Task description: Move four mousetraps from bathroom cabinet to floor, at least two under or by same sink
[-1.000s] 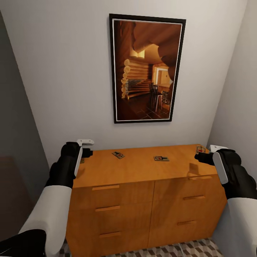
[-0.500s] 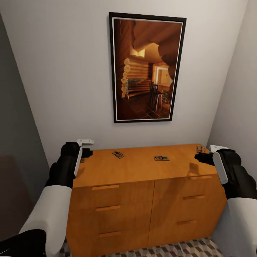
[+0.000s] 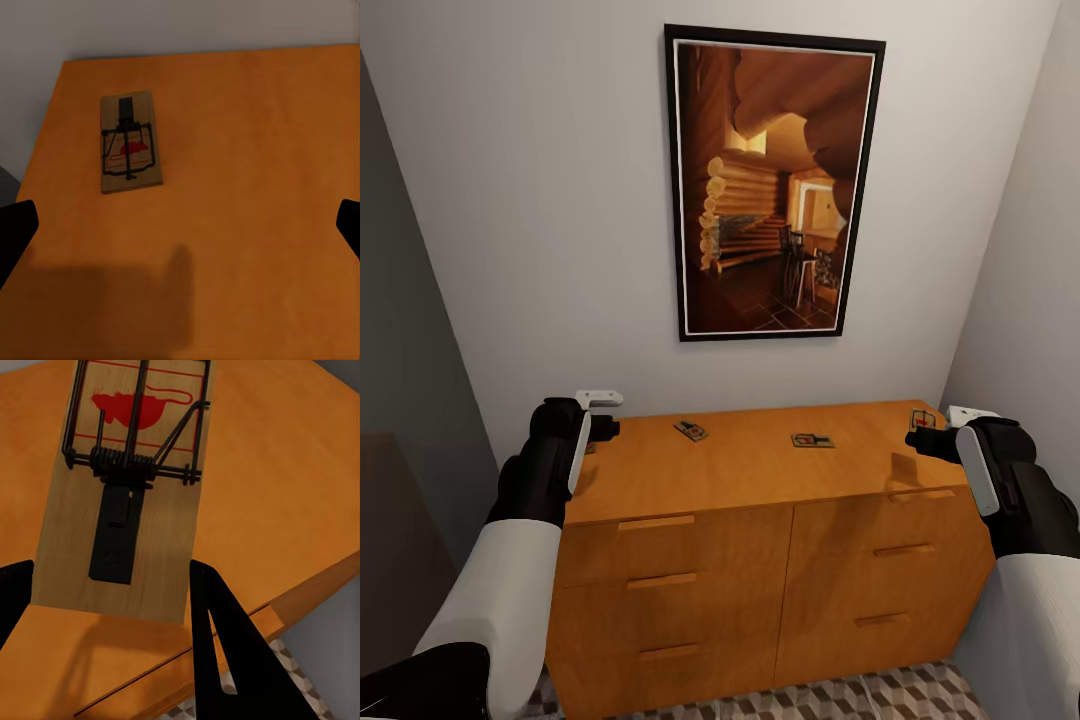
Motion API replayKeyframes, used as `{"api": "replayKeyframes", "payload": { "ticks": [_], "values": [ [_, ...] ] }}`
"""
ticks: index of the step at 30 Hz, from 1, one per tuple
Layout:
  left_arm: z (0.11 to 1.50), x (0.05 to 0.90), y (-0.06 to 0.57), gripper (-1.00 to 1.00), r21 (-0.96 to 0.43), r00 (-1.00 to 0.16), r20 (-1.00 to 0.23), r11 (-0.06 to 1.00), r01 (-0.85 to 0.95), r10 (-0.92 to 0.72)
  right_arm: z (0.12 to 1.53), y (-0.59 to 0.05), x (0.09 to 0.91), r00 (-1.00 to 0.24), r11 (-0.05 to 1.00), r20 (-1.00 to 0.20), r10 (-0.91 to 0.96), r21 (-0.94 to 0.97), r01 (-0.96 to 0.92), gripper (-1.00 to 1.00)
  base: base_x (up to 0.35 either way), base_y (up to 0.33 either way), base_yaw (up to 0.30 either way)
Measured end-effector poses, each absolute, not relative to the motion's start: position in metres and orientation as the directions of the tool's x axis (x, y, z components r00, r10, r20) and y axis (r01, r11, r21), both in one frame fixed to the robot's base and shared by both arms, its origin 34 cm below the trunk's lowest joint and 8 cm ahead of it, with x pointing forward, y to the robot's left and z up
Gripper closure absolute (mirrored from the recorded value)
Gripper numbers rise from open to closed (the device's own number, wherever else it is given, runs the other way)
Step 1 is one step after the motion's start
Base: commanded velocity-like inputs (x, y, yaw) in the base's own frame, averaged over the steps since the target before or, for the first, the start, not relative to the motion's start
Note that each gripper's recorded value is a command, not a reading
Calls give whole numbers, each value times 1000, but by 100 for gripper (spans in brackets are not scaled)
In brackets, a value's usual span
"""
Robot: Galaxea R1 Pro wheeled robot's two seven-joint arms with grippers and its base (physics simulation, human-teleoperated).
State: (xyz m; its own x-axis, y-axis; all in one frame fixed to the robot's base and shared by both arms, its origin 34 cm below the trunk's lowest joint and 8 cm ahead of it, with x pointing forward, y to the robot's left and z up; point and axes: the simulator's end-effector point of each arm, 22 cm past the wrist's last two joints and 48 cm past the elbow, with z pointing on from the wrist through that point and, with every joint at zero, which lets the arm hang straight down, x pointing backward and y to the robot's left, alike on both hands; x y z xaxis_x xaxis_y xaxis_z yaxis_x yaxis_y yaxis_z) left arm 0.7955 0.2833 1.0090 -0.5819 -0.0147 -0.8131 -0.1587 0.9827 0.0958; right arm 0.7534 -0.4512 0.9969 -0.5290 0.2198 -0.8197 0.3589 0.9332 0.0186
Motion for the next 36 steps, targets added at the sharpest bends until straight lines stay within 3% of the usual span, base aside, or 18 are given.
{"api": "replayKeyframes", "payload": {
  "ticks": [22, 36],
  "values": [
    [1009, 796, 279, -100, 90, -581, -813, 984, -154, -16, 997, -451, 753, -528, 933, -820, 219, 18, 358, 100, 4, 0, 0],
    [1010, 795, 279, -100, 87, -579, -815, 984, -155, -19, 998, -451, 753, -528, 933, -820, 220, 19, 359, 100, 247, 0, 0]
  ]
}}
